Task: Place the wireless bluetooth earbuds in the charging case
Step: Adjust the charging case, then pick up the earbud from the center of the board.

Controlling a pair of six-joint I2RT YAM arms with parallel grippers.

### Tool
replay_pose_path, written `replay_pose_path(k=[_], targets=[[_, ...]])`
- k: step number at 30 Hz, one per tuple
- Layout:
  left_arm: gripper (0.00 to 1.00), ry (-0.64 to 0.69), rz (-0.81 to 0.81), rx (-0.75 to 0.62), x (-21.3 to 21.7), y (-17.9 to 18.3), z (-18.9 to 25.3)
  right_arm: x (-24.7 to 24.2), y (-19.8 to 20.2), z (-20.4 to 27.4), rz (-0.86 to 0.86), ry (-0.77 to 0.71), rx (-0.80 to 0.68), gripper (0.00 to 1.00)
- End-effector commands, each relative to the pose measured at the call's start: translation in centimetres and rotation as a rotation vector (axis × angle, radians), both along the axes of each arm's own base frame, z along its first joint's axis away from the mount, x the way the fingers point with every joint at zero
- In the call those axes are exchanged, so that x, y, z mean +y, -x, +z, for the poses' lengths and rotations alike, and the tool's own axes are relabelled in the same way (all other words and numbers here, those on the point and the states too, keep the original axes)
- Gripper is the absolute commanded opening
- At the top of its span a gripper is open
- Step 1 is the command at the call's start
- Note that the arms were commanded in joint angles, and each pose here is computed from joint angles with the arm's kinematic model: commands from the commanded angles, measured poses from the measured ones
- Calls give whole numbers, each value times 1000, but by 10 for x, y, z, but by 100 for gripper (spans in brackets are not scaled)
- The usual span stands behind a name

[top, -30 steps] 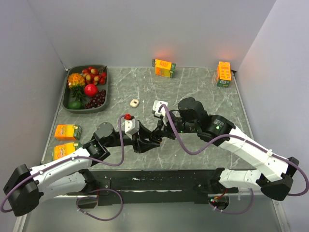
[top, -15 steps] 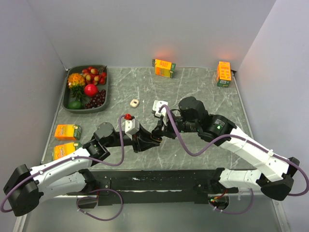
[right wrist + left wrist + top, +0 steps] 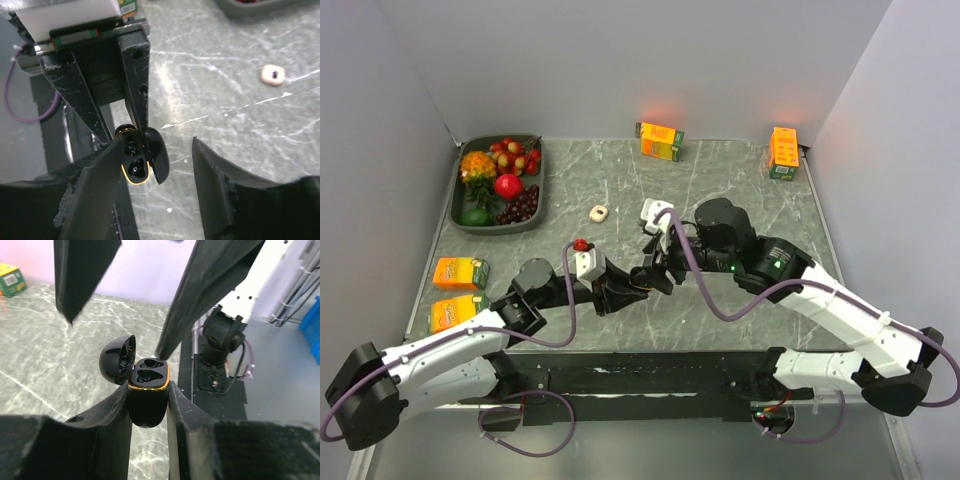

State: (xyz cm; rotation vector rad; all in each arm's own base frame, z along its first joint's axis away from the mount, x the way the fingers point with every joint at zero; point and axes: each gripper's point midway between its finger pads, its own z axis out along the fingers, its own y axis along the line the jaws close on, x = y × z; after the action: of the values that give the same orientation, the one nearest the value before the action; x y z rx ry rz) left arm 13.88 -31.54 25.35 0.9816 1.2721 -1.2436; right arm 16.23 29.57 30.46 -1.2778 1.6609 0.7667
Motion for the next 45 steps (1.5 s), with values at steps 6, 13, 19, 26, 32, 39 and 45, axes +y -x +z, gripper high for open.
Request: replay_pose_path(k=[6,13,19,26,32,39,45], targets=[[1,86,84,-86,8,-11,25,-13,-11,72,-147,-199,-96,69],[1,120,143,-77,13,-18,34,-13,-8,46,-148,-172,-43,19],[1,164,262,-69,27,-31,39,-22,-32,33,-330,-178,-5,0],[1,212,402,-35,54,-39,35,-44,-75,-70,-643,-168,436,50],[1,233,451,-14,72,-34,31,-27,-89,-155,-708,34,596,51],[1,221,459,6,76,-26,32,-11,-89,-191,-678,251,526,57],[1,217,450,5,78,-20,33,0,-89,-218,-655,370,500,58]])
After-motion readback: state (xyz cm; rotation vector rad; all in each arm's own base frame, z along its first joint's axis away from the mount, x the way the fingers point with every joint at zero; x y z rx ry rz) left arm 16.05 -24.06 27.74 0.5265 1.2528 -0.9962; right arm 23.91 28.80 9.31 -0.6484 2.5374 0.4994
